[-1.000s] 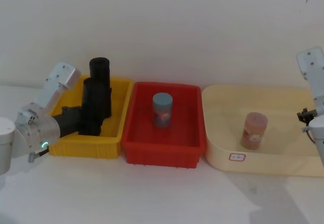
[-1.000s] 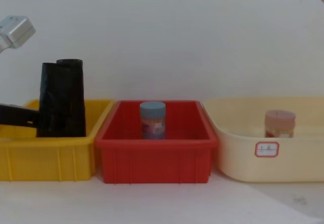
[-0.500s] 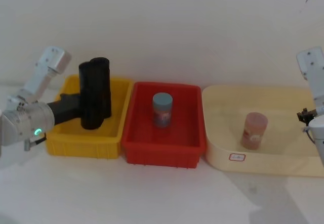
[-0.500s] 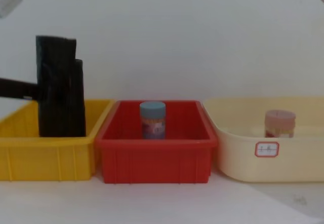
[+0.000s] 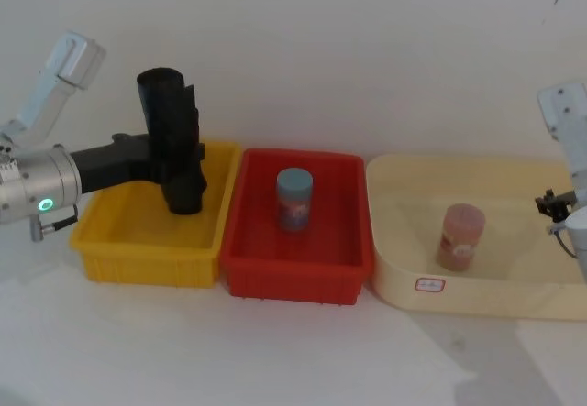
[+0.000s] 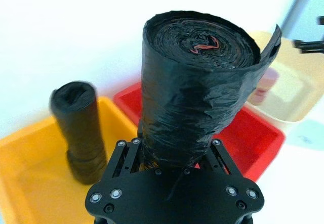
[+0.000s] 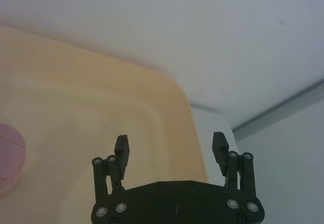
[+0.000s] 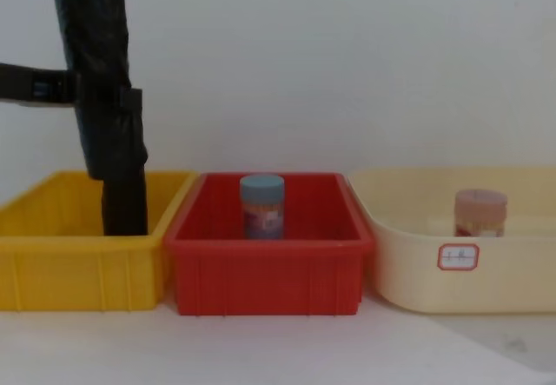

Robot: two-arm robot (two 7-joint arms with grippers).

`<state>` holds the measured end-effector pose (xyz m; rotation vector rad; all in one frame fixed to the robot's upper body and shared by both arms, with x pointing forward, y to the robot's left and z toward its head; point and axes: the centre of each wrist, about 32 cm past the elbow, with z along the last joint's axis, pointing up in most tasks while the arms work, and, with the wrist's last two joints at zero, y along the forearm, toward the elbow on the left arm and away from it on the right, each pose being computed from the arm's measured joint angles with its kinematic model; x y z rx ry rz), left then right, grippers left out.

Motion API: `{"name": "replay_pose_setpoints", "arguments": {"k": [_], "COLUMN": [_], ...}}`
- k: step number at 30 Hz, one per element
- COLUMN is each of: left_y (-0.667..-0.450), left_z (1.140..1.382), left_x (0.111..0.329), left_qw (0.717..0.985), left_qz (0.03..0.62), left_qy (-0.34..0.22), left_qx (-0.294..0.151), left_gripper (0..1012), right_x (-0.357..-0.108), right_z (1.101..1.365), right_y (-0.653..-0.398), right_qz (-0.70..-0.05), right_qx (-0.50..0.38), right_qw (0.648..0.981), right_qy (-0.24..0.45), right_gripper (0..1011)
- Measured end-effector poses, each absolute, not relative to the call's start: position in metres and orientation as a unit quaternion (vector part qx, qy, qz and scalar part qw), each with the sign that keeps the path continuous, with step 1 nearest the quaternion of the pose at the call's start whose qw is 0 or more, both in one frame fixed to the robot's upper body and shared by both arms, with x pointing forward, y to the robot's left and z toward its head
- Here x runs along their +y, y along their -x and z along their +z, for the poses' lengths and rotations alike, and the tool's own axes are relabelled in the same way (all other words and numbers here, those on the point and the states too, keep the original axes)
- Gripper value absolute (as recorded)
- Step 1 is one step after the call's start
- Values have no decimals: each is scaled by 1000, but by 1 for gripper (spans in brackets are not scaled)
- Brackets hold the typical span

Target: Pick up the garbage bag with the one hand and transfer it to the other hand.

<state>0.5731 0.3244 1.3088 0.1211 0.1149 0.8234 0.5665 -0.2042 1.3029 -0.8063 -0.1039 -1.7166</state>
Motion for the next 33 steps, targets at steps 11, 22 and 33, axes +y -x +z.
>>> {"name": "replay_pose_setpoints", "arguments": {"k": [11, 22, 33], "left_y": [-593, -610, -622], "left_z": [1316, 1312, 1303], "left_x": [318, 309, 298], "left_qw": [938, 944, 948], "left_qz": [338, 321, 311], "left_qy": [-56, -50, -36], "left_qx": [53, 57, 55], "left_gripper": [419, 419, 419], "right_x": [-212, -224, -234], "right_z": [1322, 1346, 1362], "right_y": [-561, -553, -549], "right_qz": [-710, -674, -634], "right_qx": [-64, -73, -75], "right_qw": [635, 697, 749], "right_qy": [298, 232, 178], "right_gripper": [1001, 1001, 1001]}}
